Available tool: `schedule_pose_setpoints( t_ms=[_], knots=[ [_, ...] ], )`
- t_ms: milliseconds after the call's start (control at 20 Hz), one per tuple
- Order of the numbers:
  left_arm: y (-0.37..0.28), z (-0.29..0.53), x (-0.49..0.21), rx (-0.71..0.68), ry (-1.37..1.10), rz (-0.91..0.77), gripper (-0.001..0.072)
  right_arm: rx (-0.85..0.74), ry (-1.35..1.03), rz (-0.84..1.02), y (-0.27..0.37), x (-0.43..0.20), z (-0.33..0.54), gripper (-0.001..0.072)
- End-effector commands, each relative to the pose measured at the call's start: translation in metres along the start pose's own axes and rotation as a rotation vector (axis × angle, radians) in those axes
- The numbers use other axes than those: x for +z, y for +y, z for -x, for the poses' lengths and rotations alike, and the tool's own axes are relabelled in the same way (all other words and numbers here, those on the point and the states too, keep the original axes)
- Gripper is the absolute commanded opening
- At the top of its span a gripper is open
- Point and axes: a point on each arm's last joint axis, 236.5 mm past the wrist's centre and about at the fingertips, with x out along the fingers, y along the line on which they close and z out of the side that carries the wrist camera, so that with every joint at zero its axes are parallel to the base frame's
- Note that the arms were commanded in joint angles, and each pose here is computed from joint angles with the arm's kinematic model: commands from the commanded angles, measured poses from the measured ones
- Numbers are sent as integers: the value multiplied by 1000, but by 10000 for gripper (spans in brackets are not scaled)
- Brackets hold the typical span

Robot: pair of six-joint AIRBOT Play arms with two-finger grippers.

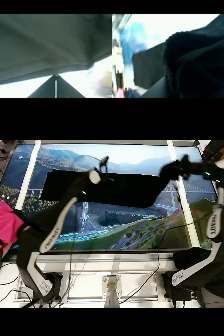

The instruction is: Fold the clothes and pants, and hang the long-sleeved shirts on hangers.

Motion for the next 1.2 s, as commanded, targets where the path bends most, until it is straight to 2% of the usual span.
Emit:
schedule_pose_setpoints(
  t_ms=[0, 150, 200, 250, 300, 350, 400, 450, 500, 550, 700, 850, 950, 1050, 1100, 1150],
  knots=[
    [87, 95, 21, 301, 15, -95, 4, 85, 97, 144, 102, -73, -90, 8],
    [129, 147, 41, 386, -18, -144, 4, 104, 241, 209, 131, -169, -165, 14],
    [142, 160, 45, 403, -28, -133, 4, 91, 255, 241, 133, -192, -185, 147],
    [153, 170, 48, 416, -35, -109, 4, 81, 264, 270, 135, -209, -198, 514],
    [162, 176, 48, 427, -31, -95, 4, 67, 270, 303, 135, -219, -204, 649],
    [169, 179, 47, 434, -22, -103, 4, 55, 275, 329, 135, -222, -204, 644],
    [174, 182, 48, 440, -18, -117, 4, 44, 280, 349, 134, -221, -200, 566],
    [177, 184, 49, 443, -18, -124, 4, 18, 276, 380, 129, -211, -194, 395],
    [179, 185, 49, 445, -15, -135, 4, -9, 266, 401, 122, -197, -186, 157],
    [179, 185, 49, 446, -12, -145, 4, -38, 244, 408, 113, -177, -174, 14],
    [181, 186, 43, 448, 21, -185, 4, -122, 191, 376, 74, -113, -121, 8],
    [190, 182, 28, 452, 78, -190, 4, -206, 275, 291, 1, -90, -64, 8],
    [201, 180, 10, 454, 113, -161, 4, -174, 367, 213, -38, -99, -39, 8],
    [210, 178, -10, 448, 143, -136, 4, -80, 372, 91, -58, -103, -33, 10],
    [213, 177, -20, 439, 148, -117, 4, -86, 351, 18, -74, -103, -34, 14],
    [214, 177, -29, 423, 156, -110, 4, -114, 329, -54, -90, -103, -37, 164]
  ],
)
